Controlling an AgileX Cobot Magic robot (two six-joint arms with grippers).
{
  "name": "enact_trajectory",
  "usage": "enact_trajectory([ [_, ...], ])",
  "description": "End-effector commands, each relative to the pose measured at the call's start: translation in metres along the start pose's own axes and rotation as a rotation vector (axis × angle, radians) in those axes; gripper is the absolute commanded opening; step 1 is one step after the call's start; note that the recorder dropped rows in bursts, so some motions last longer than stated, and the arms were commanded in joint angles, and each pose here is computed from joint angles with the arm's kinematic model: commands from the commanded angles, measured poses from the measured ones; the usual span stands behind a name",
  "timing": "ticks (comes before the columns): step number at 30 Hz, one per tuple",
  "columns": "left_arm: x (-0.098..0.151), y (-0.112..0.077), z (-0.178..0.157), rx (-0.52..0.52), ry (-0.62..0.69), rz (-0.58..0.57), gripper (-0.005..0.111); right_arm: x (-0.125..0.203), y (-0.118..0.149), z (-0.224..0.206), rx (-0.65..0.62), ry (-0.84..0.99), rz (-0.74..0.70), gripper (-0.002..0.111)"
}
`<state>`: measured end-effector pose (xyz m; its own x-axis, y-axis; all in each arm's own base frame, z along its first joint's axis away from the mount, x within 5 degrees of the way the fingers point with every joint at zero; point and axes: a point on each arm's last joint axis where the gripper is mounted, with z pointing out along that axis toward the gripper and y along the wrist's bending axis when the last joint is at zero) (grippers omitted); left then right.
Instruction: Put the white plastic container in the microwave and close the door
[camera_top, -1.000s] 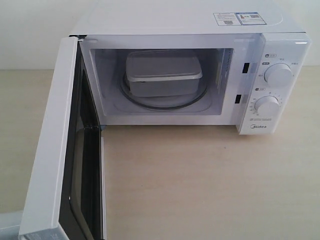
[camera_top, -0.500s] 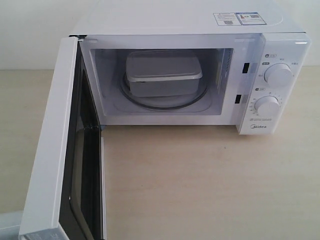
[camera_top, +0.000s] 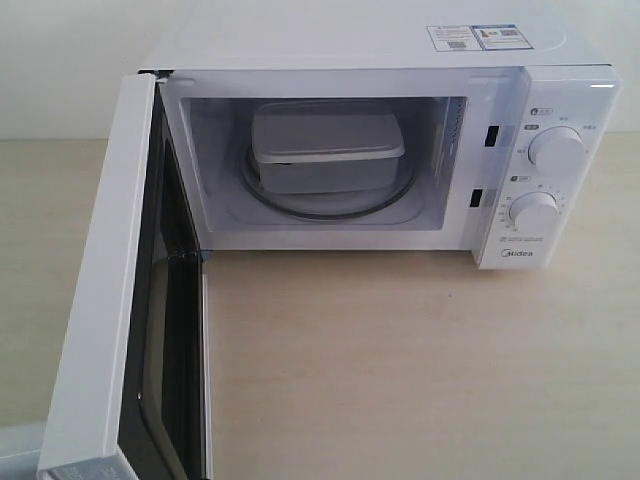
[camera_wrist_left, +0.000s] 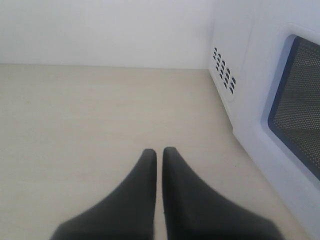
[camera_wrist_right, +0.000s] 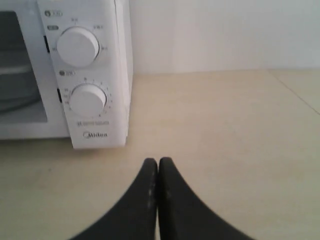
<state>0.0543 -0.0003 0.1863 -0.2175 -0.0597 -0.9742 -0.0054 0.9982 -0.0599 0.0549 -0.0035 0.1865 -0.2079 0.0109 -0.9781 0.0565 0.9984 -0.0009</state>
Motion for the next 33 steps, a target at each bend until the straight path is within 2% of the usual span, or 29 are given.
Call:
enact_trajectory([
  [1,0.0009,0.0001,0.0001,-0.002,0.000,-0.009,0.004,0.0045,-0.0001,-0.0006,0.002,0.046,-0.037,0.000],
  [33,0.0009,0.0001,0.0001,-0.002,0.000,-0.009,0.004,0.0045,0.0006,-0.0006,-0.005,0.046,-0.016,0.000],
])
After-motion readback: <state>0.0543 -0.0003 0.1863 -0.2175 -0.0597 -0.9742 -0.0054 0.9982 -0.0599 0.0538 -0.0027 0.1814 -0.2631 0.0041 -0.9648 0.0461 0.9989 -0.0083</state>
